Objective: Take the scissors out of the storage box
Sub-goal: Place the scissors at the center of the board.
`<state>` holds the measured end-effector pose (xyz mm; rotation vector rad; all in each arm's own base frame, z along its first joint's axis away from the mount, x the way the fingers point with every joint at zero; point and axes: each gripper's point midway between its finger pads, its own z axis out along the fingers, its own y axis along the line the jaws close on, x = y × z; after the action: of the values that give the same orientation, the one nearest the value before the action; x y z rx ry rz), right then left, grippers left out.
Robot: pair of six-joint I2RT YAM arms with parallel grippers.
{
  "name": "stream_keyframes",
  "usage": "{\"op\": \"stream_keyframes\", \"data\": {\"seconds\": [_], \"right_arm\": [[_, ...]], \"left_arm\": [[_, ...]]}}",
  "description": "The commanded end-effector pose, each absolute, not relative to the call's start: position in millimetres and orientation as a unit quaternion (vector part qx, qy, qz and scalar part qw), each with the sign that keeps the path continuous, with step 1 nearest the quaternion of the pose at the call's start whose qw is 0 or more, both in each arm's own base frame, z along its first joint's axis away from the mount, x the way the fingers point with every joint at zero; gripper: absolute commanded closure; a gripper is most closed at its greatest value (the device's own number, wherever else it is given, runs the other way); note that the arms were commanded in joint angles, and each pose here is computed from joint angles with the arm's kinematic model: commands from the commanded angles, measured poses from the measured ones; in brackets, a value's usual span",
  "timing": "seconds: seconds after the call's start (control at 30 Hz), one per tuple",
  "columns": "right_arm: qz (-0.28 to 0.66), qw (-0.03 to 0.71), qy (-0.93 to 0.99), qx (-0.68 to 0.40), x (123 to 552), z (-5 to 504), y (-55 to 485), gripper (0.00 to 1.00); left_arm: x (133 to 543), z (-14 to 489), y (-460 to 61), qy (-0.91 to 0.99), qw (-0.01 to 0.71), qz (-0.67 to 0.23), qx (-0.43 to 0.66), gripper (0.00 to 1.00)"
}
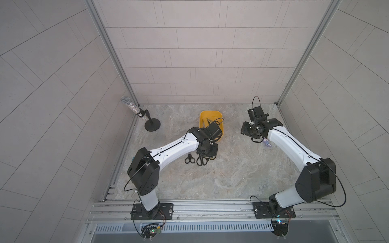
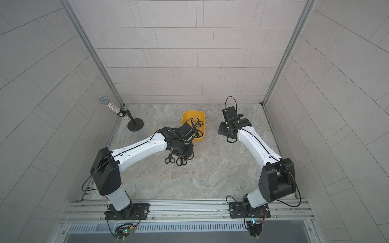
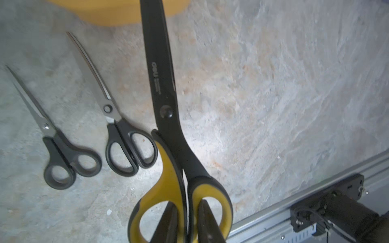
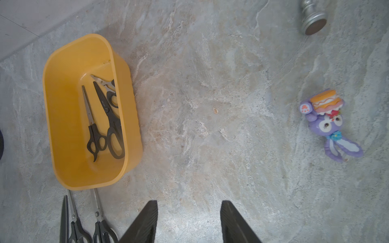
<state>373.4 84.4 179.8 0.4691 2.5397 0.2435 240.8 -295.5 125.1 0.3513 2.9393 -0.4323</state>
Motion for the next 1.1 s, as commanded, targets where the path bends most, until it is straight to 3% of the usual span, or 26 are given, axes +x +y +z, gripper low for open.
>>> {"op": "stream_keyframes", "data": {"seconds": [0.0, 0.33, 0.6, 1.07], "right_arm": [[0.078, 0.272, 0.942, 0.178, 362, 179, 81, 0.47], [0.073, 0.274, 0.946, 0.153, 358, 181, 98, 0.47], [0.071, 0.272, 0.949, 0.145, 358, 182, 102, 0.47], [0.080, 0.269, 0.949, 0.141, 359, 177, 105, 0.47]], "left_arm": [[218, 126, -293, 0.977, 0.048, -0.169, 0.120, 1.00], [190, 108, -291, 0.975, 0.011, -0.175, 0.139, 1.00], [233, 95, -314, 0.983, 0.052, -0.150, 0.088, 1.00], [249, 53, -333, 0.989, 0.036, -0.136, 0.043, 1.00]]}}
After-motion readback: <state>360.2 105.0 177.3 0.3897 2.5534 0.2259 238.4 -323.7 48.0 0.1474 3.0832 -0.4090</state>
